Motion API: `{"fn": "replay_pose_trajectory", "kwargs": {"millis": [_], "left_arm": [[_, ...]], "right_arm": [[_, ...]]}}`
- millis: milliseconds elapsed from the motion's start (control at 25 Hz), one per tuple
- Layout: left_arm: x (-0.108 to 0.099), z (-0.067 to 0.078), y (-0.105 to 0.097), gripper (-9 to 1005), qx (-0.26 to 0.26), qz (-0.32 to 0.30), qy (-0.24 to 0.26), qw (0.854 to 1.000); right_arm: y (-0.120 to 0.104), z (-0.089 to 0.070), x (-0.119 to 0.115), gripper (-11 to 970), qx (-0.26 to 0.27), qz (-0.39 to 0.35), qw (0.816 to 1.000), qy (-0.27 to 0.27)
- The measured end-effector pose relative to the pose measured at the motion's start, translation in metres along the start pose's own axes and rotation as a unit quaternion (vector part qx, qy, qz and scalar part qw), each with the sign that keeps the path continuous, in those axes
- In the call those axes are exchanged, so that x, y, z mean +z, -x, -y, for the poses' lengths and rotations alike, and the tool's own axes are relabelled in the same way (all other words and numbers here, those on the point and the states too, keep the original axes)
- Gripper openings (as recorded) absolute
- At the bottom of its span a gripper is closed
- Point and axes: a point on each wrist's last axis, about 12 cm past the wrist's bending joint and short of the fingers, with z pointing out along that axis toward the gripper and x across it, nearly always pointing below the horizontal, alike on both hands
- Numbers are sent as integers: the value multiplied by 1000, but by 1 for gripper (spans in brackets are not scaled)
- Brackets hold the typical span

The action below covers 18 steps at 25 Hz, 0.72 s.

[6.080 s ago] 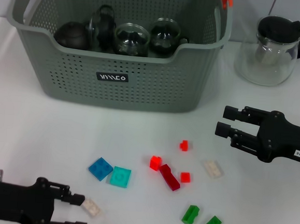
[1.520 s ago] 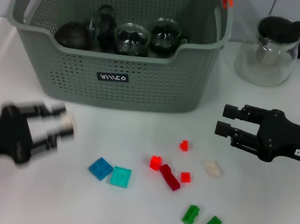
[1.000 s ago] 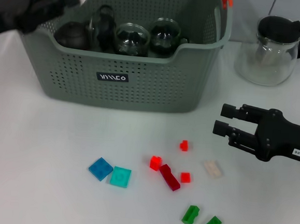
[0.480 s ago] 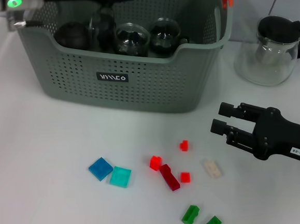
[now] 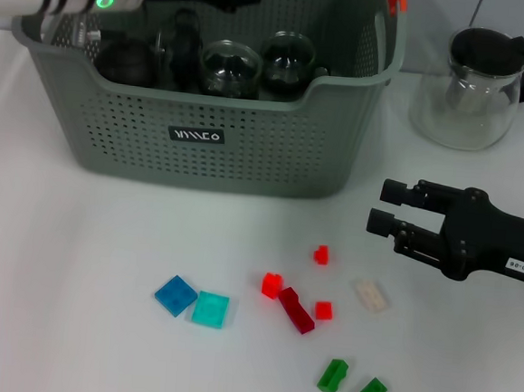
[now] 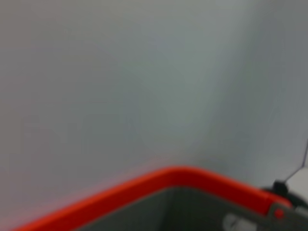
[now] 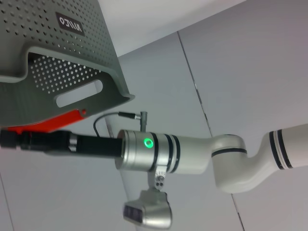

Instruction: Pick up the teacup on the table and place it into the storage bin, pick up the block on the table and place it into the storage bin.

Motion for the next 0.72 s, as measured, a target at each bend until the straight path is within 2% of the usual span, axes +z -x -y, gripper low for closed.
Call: {"fn": "replay_pose_trajectory", "kwargs": {"millis": [160,320,520,720], "left_arm": [[5,-2,-5,428,-5,-21,23,999],[-7,-4,-2,429,-24,10,27,999],[-47,-7,1,470,-73,109,-16,991],[-89,-10,-15,512,-97,177,-70,977]], "right_arm": [[-1,0,-1,551,1,0,1000,-1],[-1,0,-1,551,1,0,1000,-1],[-1,0,-1,551,2,0,1000,-1],[-1,0,-1,551,4,0,1000,-1]]}}
